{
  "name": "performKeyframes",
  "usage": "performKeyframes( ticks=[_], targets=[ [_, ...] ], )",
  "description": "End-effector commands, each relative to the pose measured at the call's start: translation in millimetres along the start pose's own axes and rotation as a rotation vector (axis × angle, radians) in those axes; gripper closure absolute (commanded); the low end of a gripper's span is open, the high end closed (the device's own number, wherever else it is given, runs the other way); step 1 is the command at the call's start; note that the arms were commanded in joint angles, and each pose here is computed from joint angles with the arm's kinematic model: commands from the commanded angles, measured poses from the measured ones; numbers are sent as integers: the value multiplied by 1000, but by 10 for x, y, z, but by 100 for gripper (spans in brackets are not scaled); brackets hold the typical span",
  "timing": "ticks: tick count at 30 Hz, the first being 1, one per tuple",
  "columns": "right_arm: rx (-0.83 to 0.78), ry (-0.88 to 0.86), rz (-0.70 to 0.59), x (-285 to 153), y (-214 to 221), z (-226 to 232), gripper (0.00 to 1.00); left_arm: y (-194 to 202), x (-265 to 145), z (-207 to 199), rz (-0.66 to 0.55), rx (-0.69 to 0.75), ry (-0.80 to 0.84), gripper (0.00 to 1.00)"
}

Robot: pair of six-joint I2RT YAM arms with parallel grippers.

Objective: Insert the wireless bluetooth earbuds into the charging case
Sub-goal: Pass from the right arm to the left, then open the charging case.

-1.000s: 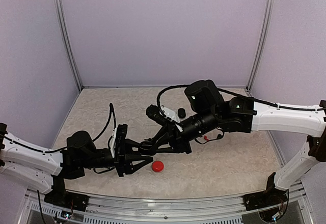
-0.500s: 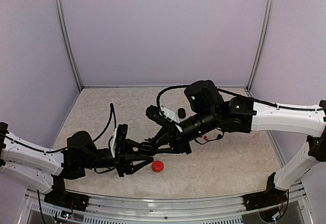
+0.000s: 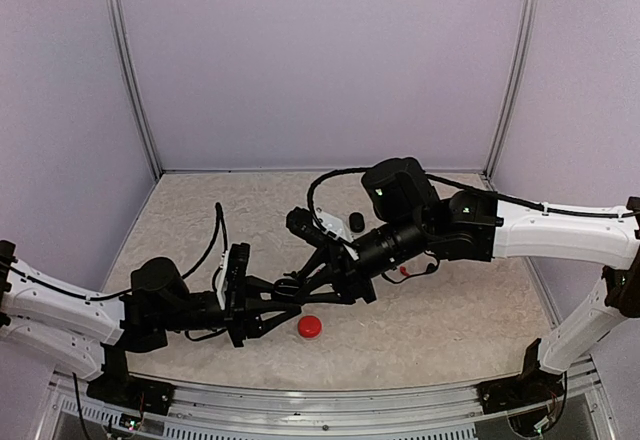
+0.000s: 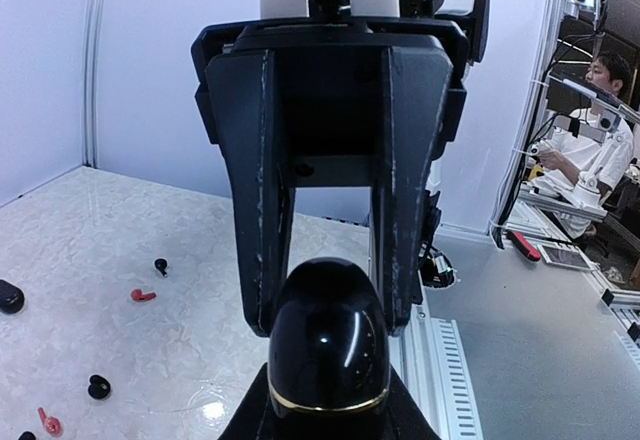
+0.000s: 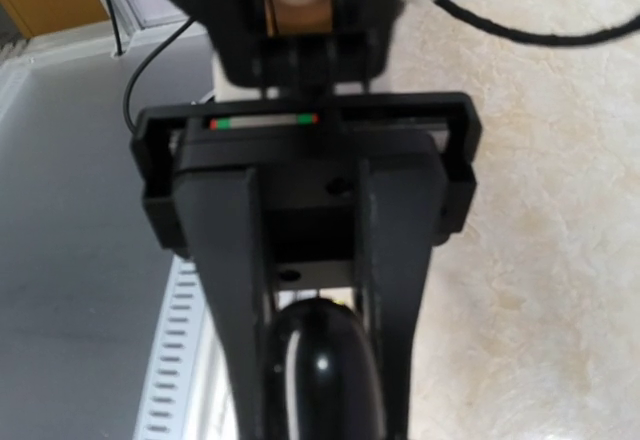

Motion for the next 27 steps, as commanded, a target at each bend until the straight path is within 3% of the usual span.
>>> performKeyframes(
  ticks=[1,5,27],
  targets=[
    [-24,4,-32,7,-91,8,63,-148,-2,-81,-62,38,33,92],
    [-25,29,-41,4,-117,-21,58,-146,-3,-91,-57,34,43,93],
    [57,132,-126,-315,-174,-264,58,-84,-25,-135,-31,95,40,96]
  ],
)
Point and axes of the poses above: each gripper's point midway between its finger pads, its own x axis out along the fingers, its own z axis along the line the jaws close on, y = z × x, the point moved 9 cm from there along -x, back along the fingers, and after that the axes turned 14 degrees about -x, right-handed, at the moved point
